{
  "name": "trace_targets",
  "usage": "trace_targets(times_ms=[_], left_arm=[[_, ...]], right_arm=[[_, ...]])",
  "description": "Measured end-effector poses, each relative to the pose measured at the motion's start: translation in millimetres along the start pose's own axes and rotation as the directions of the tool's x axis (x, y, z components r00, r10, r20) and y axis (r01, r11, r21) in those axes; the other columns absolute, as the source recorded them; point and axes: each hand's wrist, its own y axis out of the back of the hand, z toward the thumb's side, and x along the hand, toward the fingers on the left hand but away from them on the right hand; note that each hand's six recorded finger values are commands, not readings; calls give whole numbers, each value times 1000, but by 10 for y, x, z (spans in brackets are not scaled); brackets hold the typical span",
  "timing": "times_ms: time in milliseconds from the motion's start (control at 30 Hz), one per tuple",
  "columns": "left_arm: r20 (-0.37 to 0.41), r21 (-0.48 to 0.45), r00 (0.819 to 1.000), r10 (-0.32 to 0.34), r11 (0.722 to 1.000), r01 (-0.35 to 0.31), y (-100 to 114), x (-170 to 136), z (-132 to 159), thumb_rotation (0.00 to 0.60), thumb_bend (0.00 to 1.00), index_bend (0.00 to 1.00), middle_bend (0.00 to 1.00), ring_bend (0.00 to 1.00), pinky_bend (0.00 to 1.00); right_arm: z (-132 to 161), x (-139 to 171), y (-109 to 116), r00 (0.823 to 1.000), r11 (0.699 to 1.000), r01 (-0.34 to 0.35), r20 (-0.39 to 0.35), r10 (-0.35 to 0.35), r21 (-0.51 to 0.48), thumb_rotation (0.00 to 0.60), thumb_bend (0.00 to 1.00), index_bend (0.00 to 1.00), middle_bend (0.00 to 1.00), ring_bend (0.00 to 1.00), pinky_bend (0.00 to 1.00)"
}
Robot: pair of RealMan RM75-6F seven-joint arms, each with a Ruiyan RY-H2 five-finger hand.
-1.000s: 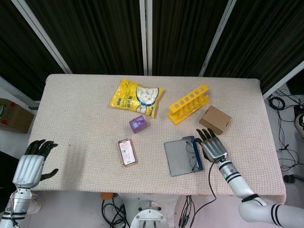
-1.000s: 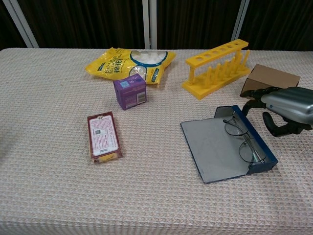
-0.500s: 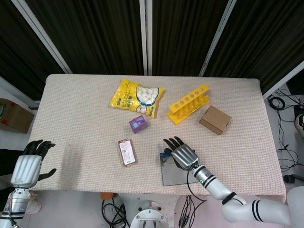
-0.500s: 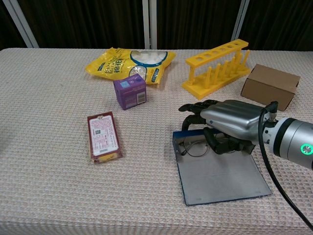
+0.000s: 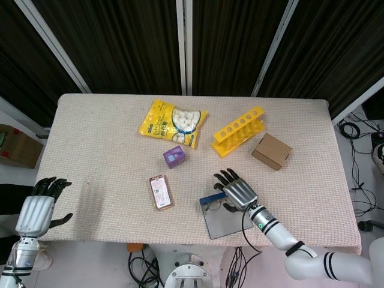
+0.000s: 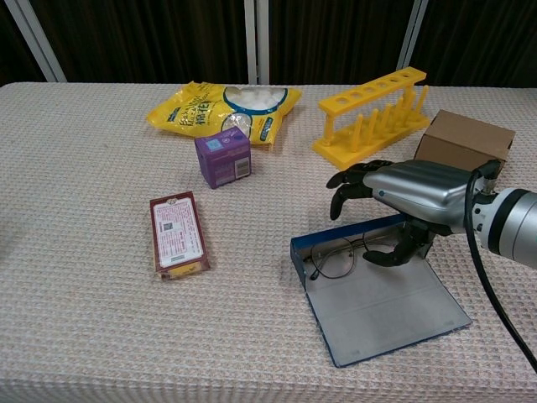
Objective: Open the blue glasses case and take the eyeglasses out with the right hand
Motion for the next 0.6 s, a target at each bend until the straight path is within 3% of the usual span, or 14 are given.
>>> trace_targets(times_ms=[600], left_arm=[[-10,7,1000,7,1000,-7,29,-25,-26,600,84,253,198,120,141]], right_arm=[[-77,5,49,1000,1000,-2,12,2,-18,600,449,443,179,0,0]])
